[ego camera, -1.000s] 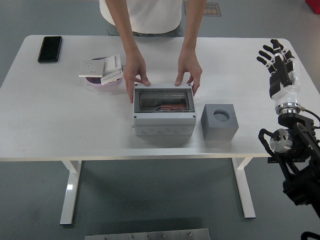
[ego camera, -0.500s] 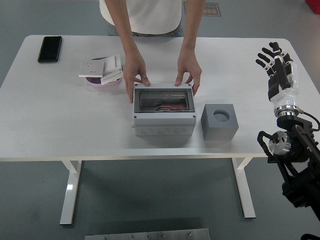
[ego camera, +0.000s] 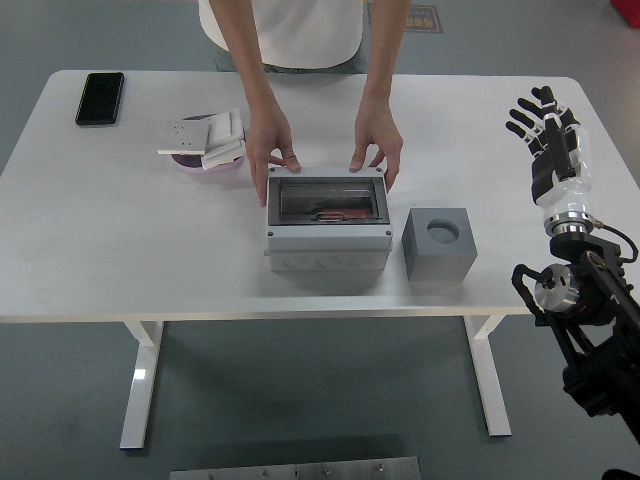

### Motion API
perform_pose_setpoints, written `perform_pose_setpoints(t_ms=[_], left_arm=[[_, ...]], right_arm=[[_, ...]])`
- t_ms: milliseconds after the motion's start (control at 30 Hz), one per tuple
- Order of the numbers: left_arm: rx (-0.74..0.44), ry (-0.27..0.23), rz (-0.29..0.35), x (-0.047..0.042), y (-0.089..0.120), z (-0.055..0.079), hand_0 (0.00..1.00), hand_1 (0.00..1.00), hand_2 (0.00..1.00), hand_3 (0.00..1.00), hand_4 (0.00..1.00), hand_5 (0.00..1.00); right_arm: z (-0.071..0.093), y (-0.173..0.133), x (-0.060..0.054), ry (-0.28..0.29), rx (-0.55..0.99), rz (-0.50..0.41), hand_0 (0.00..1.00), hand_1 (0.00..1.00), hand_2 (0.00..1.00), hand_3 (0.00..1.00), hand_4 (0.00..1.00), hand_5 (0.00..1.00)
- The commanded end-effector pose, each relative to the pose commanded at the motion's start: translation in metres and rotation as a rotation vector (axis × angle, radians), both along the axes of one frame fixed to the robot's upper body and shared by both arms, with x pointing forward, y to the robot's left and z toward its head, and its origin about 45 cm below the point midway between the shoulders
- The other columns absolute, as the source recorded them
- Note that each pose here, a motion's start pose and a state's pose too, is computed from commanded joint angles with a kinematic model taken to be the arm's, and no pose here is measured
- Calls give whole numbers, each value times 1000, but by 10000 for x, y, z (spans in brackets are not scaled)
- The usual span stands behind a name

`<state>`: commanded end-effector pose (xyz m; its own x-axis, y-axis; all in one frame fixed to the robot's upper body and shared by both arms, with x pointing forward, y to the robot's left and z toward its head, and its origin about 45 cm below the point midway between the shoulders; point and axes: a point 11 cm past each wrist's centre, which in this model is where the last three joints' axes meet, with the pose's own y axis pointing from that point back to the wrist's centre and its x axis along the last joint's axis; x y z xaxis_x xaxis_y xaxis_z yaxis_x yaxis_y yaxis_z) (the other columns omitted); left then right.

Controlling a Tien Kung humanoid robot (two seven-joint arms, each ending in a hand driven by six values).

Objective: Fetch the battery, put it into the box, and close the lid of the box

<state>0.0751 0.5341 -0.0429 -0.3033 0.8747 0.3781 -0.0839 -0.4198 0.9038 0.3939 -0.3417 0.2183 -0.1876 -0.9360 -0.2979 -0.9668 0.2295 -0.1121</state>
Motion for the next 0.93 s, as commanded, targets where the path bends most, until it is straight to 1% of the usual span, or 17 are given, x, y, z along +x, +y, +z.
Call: perform_pose_setpoints(t_ms=[933], left_arm=[[2,-4,-3,36,11,14,638,739,584,518,388,2]], right_arm=[[45,-54,-1,-13,3,-14,666,611,618,628,755,544]])
